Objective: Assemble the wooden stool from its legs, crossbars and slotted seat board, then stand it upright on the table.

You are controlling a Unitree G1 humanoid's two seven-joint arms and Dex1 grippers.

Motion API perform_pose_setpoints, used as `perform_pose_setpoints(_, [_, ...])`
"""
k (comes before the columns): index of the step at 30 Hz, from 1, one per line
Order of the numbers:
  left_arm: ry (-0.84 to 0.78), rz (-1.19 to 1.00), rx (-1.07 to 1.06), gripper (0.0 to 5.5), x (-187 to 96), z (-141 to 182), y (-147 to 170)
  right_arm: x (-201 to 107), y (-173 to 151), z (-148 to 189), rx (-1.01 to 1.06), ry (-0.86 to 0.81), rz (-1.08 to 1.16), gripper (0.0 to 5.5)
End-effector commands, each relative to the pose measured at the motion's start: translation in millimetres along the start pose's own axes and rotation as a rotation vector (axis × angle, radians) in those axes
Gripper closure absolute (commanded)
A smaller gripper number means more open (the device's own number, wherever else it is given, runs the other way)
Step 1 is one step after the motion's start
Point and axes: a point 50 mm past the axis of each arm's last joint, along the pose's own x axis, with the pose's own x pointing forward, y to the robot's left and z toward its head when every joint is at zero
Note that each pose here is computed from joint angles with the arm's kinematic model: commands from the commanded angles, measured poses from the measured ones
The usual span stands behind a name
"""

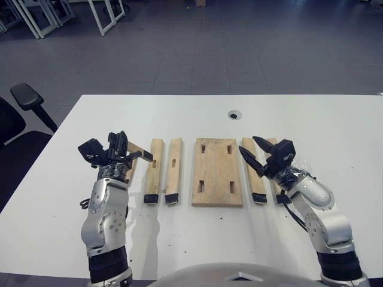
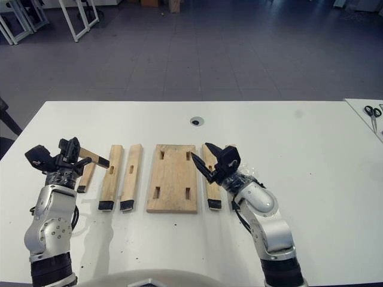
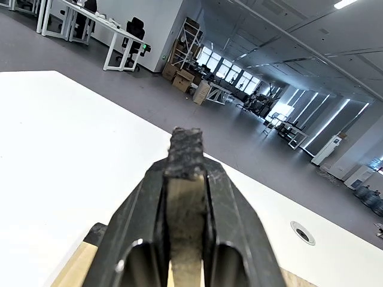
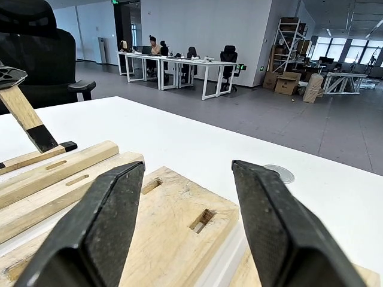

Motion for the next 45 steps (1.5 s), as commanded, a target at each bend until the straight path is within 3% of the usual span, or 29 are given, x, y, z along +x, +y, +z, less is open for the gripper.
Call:
perform_pose_setpoints(1, [0.026, 0.016, 0.019, 5.06, -0.9, -9.4, 6.3, 0.6, -4.9, -0.3, 0.001, 0.018, -0.005, 2.83])
perform_pose_setpoints(9, [0.081, -0.002, 0.037, 5.06, 1.0, -25.6, -2.5, -0.5, -5.8, -1.0, 0.000, 0.023, -0.005, 2.83])
perform_pose_setpoints(17, [0.163, 0.061, 0.254, 5.06, 3.3, -28.5, 9.6, -0.3, -6.1, -0.2, -0.007, 0.023, -0.008, 2.83])
perform_pose_setpoints(24, [0.230, 0.027, 0.463, 5.06, 10.9, -41.1, -3.1, 1.3, -4.0, -0.3, -0.028, 0.025, 0.000, 2.83])
perform_pose_setpoints(30, [0.305, 0.087, 0.456, 5.06, 4.7, -59.6, 5.3, 1.8, -3.7, 0.5, -0.029, 0.019, -0.004, 2.83])
perform_pose_setpoints(35, [0.234, 0.066, 0.429, 5.06, 14.8, -48.0, -2.0, 2.3, -5.5, 0.3, -0.032, 0.018, -0.008, 2.83])
perform_pose_setpoints(43, [0.067, -0.072, 0.417, 5.06, 38.6, -9.3, -44.9, 3.0, -5.5, 0.6, -0.032, 0.015, -0.009, 2.83])
perform_pose_setpoints(45, [0.052, -0.097, 0.418, 4.62, 39.1, -3.9, -50.7, 3.1, -5.5, 0.5, -0.031, 0.015, -0.011, 2.83])
